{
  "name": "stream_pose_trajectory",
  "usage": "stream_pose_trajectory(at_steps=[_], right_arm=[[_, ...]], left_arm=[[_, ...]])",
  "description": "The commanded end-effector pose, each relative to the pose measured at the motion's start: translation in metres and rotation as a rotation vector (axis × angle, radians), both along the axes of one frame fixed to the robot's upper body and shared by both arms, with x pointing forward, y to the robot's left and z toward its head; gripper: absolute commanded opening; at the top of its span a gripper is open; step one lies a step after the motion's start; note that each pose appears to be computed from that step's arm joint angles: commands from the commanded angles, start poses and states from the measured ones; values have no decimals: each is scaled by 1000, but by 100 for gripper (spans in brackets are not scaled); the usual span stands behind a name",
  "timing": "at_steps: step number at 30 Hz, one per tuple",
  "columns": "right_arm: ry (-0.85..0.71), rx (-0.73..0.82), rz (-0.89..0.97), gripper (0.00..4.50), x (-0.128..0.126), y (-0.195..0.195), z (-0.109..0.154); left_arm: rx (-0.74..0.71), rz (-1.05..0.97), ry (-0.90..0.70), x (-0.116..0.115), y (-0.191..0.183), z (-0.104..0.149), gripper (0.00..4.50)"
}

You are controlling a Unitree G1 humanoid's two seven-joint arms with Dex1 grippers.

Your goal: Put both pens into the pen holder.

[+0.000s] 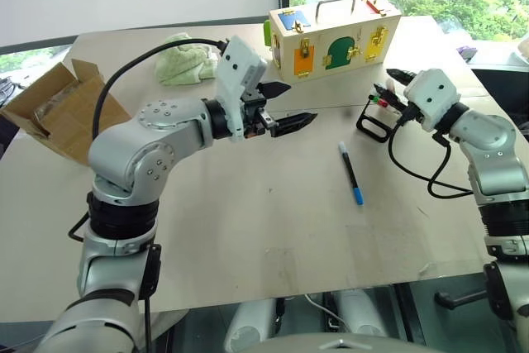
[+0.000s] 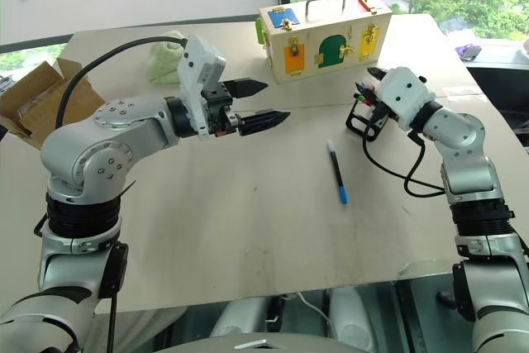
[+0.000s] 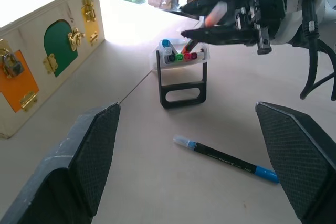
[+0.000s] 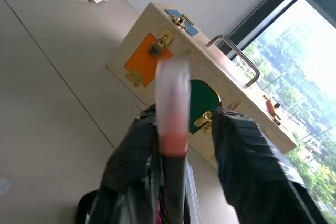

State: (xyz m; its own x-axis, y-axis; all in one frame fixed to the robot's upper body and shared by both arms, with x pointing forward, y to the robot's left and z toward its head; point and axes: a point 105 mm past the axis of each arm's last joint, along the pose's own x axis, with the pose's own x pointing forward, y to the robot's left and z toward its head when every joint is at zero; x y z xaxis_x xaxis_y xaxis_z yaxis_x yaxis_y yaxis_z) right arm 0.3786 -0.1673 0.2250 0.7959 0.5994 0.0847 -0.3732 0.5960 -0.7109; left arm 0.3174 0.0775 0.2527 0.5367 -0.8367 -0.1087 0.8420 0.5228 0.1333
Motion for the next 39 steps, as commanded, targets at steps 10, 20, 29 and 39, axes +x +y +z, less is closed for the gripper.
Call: stream_pose_trajectory(at_steps=[10,20,29,39], right_arm=[[174,251,175,322,-40,22,34],[769,151,-70,322,-70,45,-87],[864,134,-175,322,-35,43,-68],[1150,75,-330,322,-28,47,-64]], left_arm=[[-29,-18,-31,-7,-4,10,432],[52,4,22,-14,7,-14,432],[136,25,-14,-3,25,-13,432],[96,69,-88,11,26,-1,432]])
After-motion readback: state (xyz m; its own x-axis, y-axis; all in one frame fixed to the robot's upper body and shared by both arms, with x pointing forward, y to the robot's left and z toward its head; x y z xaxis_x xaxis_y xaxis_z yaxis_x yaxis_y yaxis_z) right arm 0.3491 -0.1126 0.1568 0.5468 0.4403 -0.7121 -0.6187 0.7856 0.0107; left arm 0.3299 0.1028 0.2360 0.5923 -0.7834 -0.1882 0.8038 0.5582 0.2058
